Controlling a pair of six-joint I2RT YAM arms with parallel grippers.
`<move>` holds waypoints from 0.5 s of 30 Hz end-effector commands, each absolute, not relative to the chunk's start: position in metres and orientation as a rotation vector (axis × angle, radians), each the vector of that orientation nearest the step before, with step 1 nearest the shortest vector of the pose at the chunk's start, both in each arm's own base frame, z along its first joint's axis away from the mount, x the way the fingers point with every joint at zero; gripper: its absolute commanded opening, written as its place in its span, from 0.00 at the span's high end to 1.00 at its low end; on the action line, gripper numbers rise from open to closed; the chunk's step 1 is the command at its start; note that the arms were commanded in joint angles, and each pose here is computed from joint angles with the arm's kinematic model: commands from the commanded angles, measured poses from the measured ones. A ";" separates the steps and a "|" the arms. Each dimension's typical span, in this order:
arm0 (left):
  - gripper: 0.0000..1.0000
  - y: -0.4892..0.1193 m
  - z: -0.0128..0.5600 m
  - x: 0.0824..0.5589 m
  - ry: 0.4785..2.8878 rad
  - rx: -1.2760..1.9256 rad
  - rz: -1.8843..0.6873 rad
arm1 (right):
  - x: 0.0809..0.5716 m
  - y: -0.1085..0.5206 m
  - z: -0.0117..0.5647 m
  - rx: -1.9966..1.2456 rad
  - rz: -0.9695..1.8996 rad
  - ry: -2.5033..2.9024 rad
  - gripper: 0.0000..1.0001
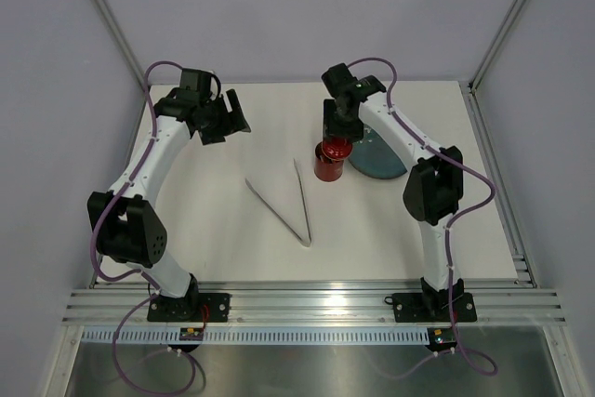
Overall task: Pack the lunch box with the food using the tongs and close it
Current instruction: Close the box lid on the packing box.
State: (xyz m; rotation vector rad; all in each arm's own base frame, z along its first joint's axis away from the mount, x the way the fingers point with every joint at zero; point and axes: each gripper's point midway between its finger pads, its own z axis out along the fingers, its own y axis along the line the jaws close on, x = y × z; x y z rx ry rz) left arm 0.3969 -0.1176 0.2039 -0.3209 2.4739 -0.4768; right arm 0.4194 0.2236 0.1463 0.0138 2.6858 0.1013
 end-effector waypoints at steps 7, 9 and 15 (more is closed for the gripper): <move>0.21 -0.118 0.213 0.399 2.433 -0.293 -0.487 | 0.421 0.255 0.145 -0.080 0.189 2.684 0.89; 0.21 -0.118 0.213 0.399 2.431 -0.293 -0.485 | 0.421 0.259 0.142 -0.092 0.189 2.688 0.89; 0.21 -0.117 0.213 0.398 2.433 -0.295 -0.480 | 0.417 0.263 0.137 -0.106 0.185 2.703 0.89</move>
